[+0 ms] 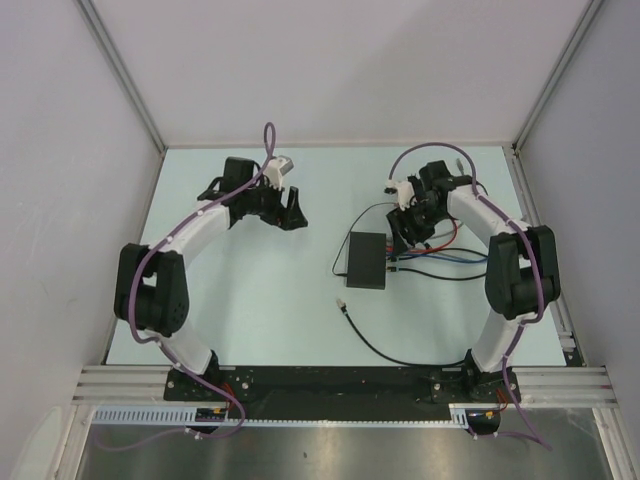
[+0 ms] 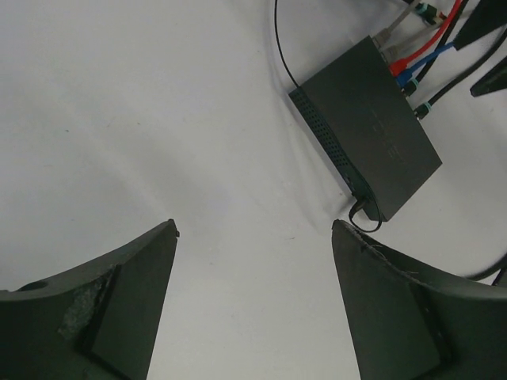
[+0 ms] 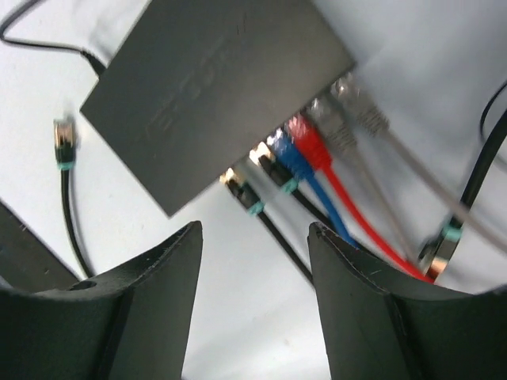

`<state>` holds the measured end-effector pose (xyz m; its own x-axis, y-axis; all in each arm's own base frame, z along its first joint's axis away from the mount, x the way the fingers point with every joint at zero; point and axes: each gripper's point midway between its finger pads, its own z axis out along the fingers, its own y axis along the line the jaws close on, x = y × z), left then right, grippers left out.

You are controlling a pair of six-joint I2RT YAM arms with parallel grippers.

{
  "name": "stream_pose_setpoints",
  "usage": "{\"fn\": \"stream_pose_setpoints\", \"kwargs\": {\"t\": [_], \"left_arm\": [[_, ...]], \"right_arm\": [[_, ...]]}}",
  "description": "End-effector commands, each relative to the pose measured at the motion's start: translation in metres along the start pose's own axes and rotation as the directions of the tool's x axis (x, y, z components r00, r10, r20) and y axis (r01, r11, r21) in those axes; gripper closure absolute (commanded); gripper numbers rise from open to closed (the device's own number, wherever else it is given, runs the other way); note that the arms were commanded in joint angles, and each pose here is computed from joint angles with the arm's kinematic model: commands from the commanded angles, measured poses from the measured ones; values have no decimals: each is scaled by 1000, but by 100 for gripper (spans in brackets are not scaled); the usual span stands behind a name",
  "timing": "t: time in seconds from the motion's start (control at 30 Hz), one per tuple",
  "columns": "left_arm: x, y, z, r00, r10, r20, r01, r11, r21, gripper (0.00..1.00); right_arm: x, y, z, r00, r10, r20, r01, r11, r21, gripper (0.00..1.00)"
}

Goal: Pull the plug from the switch port

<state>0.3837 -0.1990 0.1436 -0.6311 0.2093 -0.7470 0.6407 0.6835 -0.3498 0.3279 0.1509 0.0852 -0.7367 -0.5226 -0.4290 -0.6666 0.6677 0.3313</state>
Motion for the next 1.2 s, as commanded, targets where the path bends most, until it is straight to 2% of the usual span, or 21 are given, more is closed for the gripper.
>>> {"fn": "stream_pose_setpoints", "kwargs": {"t": [0.0, 0.13, 0.23, 0.27, 0.33, 0.37, 0.4, 0.43, 0.57, 0.63, 0.77, 0.87, 1.0, 1.17], "left_arm": [[5, -9, 7, 998, 43, -39, -40, 996, 79, 17], [-1, -17, 5, 998, 62, -28, -59, 992, 116, 23], [-10, -45, -3, 982, 188, 5, -184, 959, 214, 24], [-18, -52, -6, 957, 286, 37, -287, 931, 226, 24], [-11, -69, -7, 931, 364, 11, -354, 895, 272, 20], [-16, -73, -9, 895, 446, 26, -434, 856, 280, 18], [-8, -77, -9, 885, 466, -2, -444, 843, 303, 18], [-6, -84, -7, 844, 536, 3, -509, 800, 318, 18], [-7, -86, -1, 771, 636, 14, -615, 739, 276, 18], [-22, -90, 3, 743, 666, 72, -664, 719, 206, 19], [-11, -98, 16, 773, 631, 68, -629, 746, 222, 20], [-6, -120, 30, 736, 671, 88, -668, 699, 256, 20], [12, -155, 55, 644, 756, 117, -744, 583, 327, 21], [31, -152, 84, 650, 758, 50, -717, 590, 371, 30]], "right_arm": [[-44, 6, 7, 987, -112, 118, 108, 993, 41, 40], [-67, 21, 15, 968, -182, 172, 175, 983, 57, 48], [-74, 31, 26, 967, -172, 190, 172, 985, 19, 58], [-71, 34, 34, 971, -154, 181, 158, 987, -10, 65], [-67, 39, 43, 981, -96, 169, 108, 992, -63, 72], [-61, 39, 52, 987, -70, 146, 83, 993, -86, 74], [-59, 40, 56, 990, -48, 134, 62, 993, -103, 75], [-56, 41, 59, 992, -34, 125, 49, 991, -121, 77], [-48, 35, 72, 993, 58, 98, -39, 982, -184, 81], [-43, 30, 79, 993, 88, 81, -70, 976, -205, 83], [-18, 13, 92, 992, 127, 6, -123, 970, -209, 85], [4, 3, 101, 980, 190, -67, -199, 958, -206, 87], [13, -5, 111, 966, 243, -89, -257, 941, -218, 89], [16, -8, 117, 959, 268, -95, -283, 931, -233, 89]]}}
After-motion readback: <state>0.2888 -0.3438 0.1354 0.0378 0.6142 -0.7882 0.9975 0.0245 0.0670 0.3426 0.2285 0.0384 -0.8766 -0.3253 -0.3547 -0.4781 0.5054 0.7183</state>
